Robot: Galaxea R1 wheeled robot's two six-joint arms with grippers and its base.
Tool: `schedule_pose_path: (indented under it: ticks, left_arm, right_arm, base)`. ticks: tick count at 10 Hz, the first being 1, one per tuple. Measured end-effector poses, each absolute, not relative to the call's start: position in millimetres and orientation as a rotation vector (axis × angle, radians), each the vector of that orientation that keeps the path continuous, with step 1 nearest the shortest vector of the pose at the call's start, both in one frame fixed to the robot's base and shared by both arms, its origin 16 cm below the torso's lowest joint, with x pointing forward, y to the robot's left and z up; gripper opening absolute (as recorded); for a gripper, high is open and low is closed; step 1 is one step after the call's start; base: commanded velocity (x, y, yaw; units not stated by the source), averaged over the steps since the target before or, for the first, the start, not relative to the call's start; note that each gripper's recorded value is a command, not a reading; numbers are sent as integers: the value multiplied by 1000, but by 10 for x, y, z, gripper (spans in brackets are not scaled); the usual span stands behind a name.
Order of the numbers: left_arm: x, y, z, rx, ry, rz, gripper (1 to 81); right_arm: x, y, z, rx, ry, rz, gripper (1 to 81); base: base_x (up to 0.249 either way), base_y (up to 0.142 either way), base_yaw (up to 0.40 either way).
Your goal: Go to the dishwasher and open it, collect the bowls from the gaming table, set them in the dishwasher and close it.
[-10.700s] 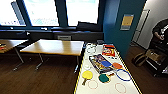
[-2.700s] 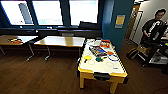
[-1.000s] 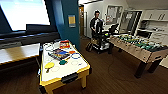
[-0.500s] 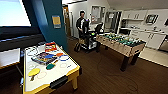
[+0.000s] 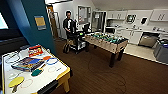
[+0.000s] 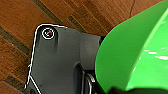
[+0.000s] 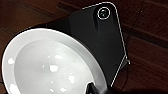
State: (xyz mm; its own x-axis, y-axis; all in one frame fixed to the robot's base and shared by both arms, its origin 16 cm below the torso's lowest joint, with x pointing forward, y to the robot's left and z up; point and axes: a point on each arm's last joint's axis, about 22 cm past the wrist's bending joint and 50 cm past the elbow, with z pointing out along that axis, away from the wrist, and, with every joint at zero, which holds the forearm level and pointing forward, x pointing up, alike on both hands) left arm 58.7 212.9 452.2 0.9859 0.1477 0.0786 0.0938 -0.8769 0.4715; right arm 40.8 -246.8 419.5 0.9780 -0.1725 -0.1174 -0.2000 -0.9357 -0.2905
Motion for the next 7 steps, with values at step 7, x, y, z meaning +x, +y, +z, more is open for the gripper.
schedule_pose_path:
  ticks: [7]
  left_arm:
    - [588, 2141, 4521, 2648, 171, 154, 10]
  right_arm:
    - [409, -2446, 4194, -2819, 266, 128, 10]
  base:
    - [0, 0, -378]
